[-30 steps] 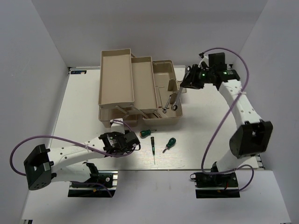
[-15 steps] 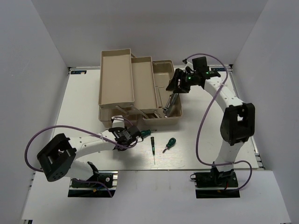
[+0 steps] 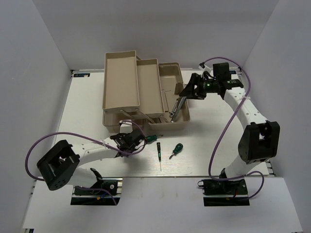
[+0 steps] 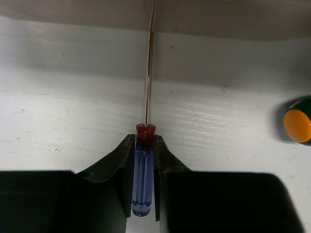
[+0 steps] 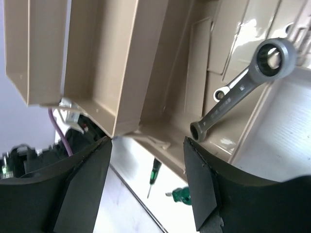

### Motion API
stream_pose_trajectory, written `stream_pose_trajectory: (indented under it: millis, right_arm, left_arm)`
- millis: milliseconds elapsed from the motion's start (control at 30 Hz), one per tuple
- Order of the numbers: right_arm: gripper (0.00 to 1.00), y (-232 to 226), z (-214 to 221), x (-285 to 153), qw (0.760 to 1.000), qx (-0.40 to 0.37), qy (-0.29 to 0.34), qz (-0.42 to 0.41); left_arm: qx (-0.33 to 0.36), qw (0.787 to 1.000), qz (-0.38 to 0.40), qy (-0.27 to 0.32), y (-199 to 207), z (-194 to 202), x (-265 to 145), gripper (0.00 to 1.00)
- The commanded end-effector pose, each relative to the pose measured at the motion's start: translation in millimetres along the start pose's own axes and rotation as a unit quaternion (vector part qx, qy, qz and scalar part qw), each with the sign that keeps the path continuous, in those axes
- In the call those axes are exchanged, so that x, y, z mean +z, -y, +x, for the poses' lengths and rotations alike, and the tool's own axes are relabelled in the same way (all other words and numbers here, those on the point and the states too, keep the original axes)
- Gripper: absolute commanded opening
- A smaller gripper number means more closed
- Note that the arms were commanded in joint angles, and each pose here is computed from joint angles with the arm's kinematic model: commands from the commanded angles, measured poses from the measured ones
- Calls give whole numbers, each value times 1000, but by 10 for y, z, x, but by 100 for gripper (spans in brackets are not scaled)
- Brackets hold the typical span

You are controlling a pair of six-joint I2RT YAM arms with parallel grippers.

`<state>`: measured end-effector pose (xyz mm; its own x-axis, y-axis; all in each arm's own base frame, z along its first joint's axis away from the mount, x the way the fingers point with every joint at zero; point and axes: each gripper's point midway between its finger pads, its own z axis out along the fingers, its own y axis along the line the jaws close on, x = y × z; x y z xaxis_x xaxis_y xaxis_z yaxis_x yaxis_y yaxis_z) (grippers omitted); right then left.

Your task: Sort the tools into containers

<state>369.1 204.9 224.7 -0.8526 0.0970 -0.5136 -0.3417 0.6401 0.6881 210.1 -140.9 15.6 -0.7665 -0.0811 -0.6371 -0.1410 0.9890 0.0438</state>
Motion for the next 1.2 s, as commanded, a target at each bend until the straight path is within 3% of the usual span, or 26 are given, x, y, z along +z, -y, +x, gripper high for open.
stream_pose_trajectory:
  millis: [0,167,267,300,367,400,467,533,567,667,733,800,900,1067,1133,1167]
  right_arm:
    - [67,-203,11,-131,997,-51,-2,-57]
    - [67,-242,115,-221,986,-115,-28,-119]
    - [67,-356,215,-335,969,-166,-44,-180]
    - [66,-442,309,-399,945,-231,-42,-226]
    - [61,-553,424,-512,929,-264,-50,-255]
    - [57,-565,546,-574,916,-301,-62,-259]
    - [29,-554,717,-629,899,-341,-78,-261]
    - [2,-443,845,-609,900,-345,-99,-247]
    - [0,-452,884,-639,896,-357,-101,-244]
    - [0,-363,1084,-630,894,-365,-127,-227]
    - [1,-358,1258,-639,890,-371,-143,-222]
    - [7,-373,1334,-659,888,-376,-149,-221]
    - [16,-343,1503,-645,888,-367,-170,-218]
    - [19,-285,1759,-614,895,-360,-196,-177]
    - [21,-184,1703,-442,892,-396,-170,-139]
    - [27,-156,1768,-326,892,-406,-164,-116]
  left_arm:
    - [36,997,30,-56,-12,307,-27,16]
    - [73,991,93,-63,20,311,-261,0]
    - [116,978,167,-53,195,176,-520,0]
    - [121,969,210,-49,321,124,-672,0]
    - [155,951,265,-32,515,-76,-906,0]
    - [169,941,290,-29,625,-130,-1016,0]
    - [205,917,341,-25,886,-301,-1265,0]
    - [217,901,377,-7,1109,-537,-1518,0]
    - [229,897,378,1,1186,-617,-1529,0]
    - [216,891,395,54,1441,-1096,-1789,0]
    - [193,909,359,91,1505,-1457,-1719,0]
    - [156,934,292,137,1435,-1794,-1579,0]
    - [97,954,223,177,1355,-2222,-1354,0]
    - [53,972,135,186,1255,-2631,-938,0]
    - [55,976,120,175,1304,-2692,-763,0]
    - [51,976,114,178,1279,-2797,-739,1]
